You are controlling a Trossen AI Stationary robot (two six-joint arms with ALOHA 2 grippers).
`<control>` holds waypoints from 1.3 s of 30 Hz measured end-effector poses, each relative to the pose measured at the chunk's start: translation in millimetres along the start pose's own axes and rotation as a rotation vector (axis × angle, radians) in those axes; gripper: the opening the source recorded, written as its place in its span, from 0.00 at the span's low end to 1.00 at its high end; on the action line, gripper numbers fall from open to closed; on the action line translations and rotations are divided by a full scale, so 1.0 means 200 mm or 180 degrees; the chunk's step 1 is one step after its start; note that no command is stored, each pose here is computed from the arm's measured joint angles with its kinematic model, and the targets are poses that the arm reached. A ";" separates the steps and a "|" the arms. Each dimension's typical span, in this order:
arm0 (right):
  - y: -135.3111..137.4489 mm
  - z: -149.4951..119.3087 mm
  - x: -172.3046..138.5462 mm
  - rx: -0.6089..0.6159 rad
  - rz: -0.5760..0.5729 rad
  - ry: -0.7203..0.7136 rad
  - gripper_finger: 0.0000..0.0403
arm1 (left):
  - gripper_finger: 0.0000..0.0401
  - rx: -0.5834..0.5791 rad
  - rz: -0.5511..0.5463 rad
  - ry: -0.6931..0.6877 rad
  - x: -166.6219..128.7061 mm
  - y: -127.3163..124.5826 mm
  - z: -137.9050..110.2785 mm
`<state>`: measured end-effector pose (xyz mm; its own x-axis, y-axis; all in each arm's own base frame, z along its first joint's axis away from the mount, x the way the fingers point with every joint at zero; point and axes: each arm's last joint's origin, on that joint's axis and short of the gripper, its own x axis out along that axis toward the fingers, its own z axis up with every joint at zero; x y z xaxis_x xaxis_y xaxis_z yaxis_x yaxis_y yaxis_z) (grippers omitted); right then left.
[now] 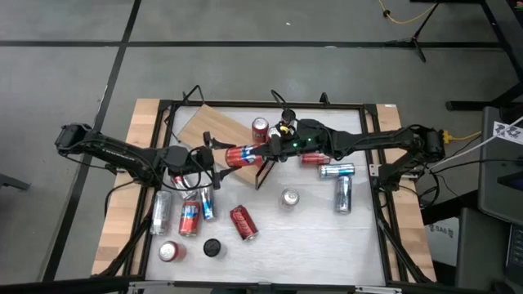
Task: Pick and place cans onto a shelf
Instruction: Put the bottom right red soda can on the shelf aligned with the other red soda can
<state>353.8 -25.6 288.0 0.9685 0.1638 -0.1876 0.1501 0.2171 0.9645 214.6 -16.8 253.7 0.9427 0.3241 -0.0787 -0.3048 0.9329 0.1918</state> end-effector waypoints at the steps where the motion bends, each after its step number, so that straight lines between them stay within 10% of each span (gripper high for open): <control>1: 0.00 0.00 0.00 -0.0002 0.0000 -0.0001 0.74 | 0.80 0.0022 -0.0001 0.0000 0.00 0.00 0.00; 25: -0.05 0.01 0.00 0.0035 -0.0255 -0.0120 0.74 | 0.91 -0.0161 0.0292 0.0024 -0.01 0.01 0.01; 39: -0.01 0.14 -0.03 -0.0594 -0.0130 -0.0047 0.74 | 0.91 -0.0056 0.0655 -0.0061 -0.20 0.09 0.09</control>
<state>352.3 -53.3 292.3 0.9653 0.1373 -0.2219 0.1513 0.3984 0.9047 173.4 -16.6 278.4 0.8626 0.5054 -0.0209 -0.4935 0.8499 0.1848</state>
